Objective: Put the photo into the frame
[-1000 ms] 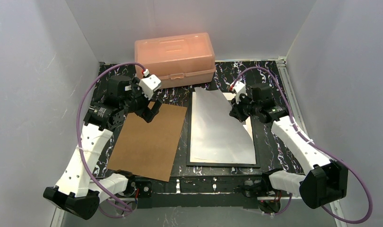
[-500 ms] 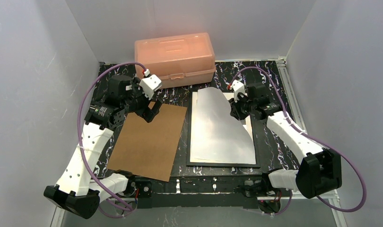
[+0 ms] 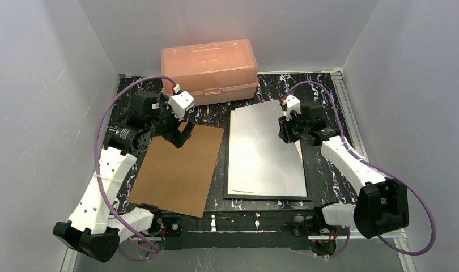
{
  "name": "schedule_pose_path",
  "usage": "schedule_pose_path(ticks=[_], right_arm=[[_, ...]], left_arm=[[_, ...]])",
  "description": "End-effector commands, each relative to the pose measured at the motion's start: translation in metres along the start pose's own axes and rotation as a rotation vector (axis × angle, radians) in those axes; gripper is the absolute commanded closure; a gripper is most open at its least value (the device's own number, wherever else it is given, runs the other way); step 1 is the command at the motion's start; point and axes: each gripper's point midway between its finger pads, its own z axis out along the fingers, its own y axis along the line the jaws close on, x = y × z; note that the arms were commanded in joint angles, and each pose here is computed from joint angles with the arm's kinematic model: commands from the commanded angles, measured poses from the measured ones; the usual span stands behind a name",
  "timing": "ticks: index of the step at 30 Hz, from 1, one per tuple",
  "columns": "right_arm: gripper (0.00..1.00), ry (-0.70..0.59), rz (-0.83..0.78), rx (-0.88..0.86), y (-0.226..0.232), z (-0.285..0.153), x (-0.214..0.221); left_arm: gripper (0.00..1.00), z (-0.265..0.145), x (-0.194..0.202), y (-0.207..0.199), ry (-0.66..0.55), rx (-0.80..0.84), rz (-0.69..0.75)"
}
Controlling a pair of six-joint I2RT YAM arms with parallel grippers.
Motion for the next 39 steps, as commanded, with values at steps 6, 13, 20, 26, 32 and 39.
schedule_pose_path(ticks=[6,13,20,26,32,39], right_arm=[[0.58,-0.065,0.032,-0.025,0.0,0.002,-0.006],[0.64,-0.056,0.05,-0.035,-0.003,0.011,-0.011],[0.71,-0.044,0.053,-0.062,-0.003,0.017,-0.014],[0.64,-0.021,0.058,-0.061,-0.004,0.019,-0.01],[0.61,-0.02,0.064,-0.014,-0.013,0.021,-0.013],[0.55,-0.004,0.068,-0.053,-0.007,0.024,-0.01]], left_arm=[[0.16,-0.003,-0.002,-0.004,-0.02,0.011,0.009],[0.16,-0.005,0.0,-0.003,-0.019,0.003,0.02],[0.16,-0.006,-0.001,-0.003,-0.02,0.002,0.023],[0.16,-0.005,-0.002,-0.002,-0.018,0.004,0.023],[0.16,-0.005,-0.002,-0.002,-0.02,0.004,0.023],[0.16,-0.005,-0.002,-0.002,-0.018,0.002,0.022]])
